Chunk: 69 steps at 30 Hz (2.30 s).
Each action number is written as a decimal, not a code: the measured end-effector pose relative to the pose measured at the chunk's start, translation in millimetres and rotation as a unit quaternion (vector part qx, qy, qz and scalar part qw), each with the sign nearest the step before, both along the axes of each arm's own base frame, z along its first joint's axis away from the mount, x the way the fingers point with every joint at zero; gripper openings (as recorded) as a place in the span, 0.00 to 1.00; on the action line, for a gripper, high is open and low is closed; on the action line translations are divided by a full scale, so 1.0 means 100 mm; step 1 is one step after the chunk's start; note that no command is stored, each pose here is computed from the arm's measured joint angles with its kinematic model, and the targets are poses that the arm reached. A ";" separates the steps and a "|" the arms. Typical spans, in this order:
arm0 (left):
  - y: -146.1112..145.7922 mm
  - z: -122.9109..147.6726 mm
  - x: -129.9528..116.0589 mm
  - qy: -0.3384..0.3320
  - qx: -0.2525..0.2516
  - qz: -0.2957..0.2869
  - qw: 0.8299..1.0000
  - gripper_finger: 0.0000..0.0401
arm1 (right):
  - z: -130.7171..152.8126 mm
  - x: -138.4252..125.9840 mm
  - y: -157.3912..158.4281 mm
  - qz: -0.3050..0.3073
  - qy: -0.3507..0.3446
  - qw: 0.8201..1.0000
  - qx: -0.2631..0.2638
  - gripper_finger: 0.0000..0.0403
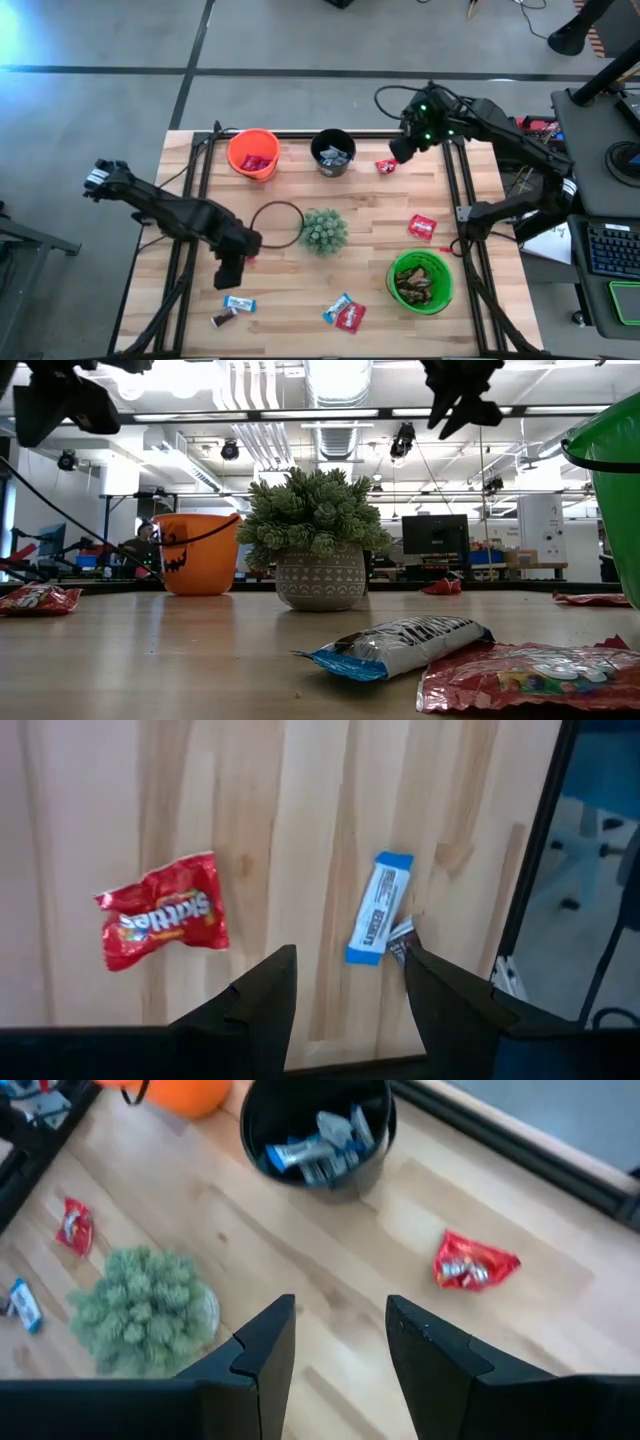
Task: Organize candy in baskets
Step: Put the white chocolate bar into the black bucket
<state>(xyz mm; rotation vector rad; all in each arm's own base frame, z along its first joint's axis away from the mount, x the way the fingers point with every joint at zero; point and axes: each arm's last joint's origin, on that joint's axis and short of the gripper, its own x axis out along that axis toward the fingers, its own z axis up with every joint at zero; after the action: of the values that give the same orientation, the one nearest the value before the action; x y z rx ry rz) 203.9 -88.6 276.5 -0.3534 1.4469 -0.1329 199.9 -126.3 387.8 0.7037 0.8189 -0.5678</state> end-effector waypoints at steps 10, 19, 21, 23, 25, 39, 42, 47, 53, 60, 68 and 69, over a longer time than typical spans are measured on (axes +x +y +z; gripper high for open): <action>-0.13 -0.16 0.12 0.001 0.007 -0.008 1.000 0.42 | 0.17 -0.24 0.28 0.011 -0.023 1.000 -0.001 0.35; -0.23 -0.40 0.15 0.004 0.010 -0.009 1.000 0.42 | 0.28 -0.38 0.49 0.001 -0.055 0.998 0.018 0.35; -0.24 -0.50 0.11 0.011 0.015 -0.003 1.000 0.42 | 0.30 -0.40 0.53 0.001 -0.061 0.998 0.021 0.35; -0.27 -0.59 0.06 0.017 0.013 0.005 1.000 0.42 | 0.31 -0.41 0.57 0.000 -0.067 0.997 0.028 0.35; -0.31 -0.67 0.02 0.010 0.003 0.015 1.000 0.42 | 0.32 -0.42 0.60 0.004 -0.071 0.997 0.031 0.35; -0.63 -0.96 -0.17 -0.013 -0.040 0.034 0.999 0.42 | 0.31 -0.33 0.69 0.010 -0.071 0.996 0.055 0.35; -0.69 -0.98 -0.19 -0.018 -0.037 0.029 0.999 0.42 | 0.30 -0.33 0.69 0.009 -0.070 0.996 0.056 0.35; -0.77 -1.09 -0.20 -0.002 -0.019 0.007 1.000 0.42 | 0.30 -0.31 0.69 0.009 -0.068 0.996 0.057 0.35; -0.86 -1.27 -0.17 0.014 0.014 -0.021 1.000 0.42 | 0.29 -0.31 0.68 -0.004 -0.070 0.995 0.067 0.35; -0.89 -1.37 -0.13 0.015 0.036 -0.023 0.999 0.42 | 0.29 -0.31 0.68 -0.006 -0.070 0.995 0.070 0.35; -0.89 -1.38 -0.12 0.022 0.034 -0.022 0.999 0.35 | 0.29 -0.30 0.72 0.003 -0.070 0.995 0.070 0.35; -0.89 -1.38 -0.13 0.022 0.033 -0.020 0.999 0.32 | 0.29 -0.30 0.72 0.004 -0.070 0.995 0.070 0.35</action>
<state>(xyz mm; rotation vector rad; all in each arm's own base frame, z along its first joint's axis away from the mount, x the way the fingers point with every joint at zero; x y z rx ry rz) 191.2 -177.8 138.6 -0.2739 1.4986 -0.1097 170.2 -54.3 417.2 0.8590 0.7355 -0.4507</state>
